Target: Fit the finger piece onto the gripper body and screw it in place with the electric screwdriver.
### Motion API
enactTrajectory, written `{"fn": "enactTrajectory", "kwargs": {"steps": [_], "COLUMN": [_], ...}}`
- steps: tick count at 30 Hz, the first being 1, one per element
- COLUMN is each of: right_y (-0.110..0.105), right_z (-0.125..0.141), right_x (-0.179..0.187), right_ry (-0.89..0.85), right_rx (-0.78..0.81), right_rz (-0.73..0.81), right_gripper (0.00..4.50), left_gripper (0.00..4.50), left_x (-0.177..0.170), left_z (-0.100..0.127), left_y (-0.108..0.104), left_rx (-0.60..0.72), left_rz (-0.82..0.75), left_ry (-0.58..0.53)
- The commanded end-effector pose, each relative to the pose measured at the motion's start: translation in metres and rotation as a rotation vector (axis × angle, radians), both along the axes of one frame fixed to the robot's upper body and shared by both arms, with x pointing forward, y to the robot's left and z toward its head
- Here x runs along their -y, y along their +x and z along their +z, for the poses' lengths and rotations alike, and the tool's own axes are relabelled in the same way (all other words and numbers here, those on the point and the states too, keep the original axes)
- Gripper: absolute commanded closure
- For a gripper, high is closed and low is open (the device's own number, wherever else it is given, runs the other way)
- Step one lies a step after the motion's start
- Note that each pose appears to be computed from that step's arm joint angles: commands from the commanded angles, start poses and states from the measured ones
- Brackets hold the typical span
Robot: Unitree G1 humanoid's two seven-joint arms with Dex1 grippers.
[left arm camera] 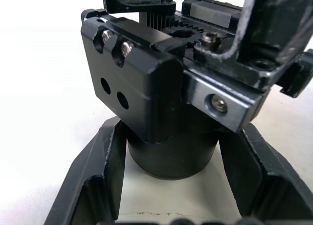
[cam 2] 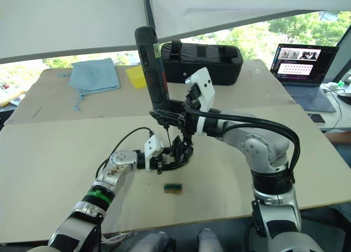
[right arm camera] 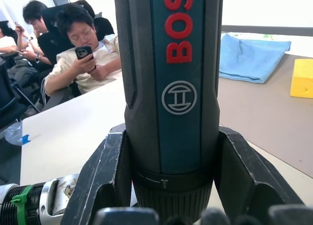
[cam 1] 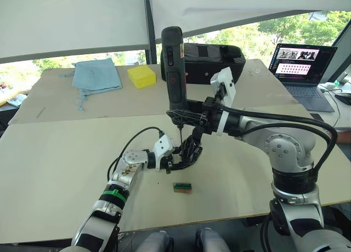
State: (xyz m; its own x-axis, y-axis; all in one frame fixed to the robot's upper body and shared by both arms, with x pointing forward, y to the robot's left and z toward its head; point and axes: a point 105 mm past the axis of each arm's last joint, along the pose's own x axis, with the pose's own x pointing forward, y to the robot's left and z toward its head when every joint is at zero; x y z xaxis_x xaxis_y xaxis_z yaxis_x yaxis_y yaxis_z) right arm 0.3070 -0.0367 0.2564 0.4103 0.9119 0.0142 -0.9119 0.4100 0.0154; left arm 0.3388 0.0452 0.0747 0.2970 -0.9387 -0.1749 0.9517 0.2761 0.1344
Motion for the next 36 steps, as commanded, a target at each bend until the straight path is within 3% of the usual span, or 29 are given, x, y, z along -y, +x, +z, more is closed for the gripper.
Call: {"fn": "enactTrajectory", "kwargs": {"steps": [1,36], "right_y": [-0.004,0.003], "right_z": [0.022,0.006], "right_x": [0.001,0.003], "right_ry": [0.022,0.027], "right_rx": [0.092,0.114], "right_rz": [0.002,-0.036], "right_gripper": [2.58,2.58], "left_gripper": [2.22,2.22], "left_x": [-0.001,-0.003], "left_z": [0.002,0.002], "left_y": [0.002,0.004], "left_rx": [0.011,0.017], "left_rz": [0.014,0.02], "left_ry": [0.002,0.005]}}
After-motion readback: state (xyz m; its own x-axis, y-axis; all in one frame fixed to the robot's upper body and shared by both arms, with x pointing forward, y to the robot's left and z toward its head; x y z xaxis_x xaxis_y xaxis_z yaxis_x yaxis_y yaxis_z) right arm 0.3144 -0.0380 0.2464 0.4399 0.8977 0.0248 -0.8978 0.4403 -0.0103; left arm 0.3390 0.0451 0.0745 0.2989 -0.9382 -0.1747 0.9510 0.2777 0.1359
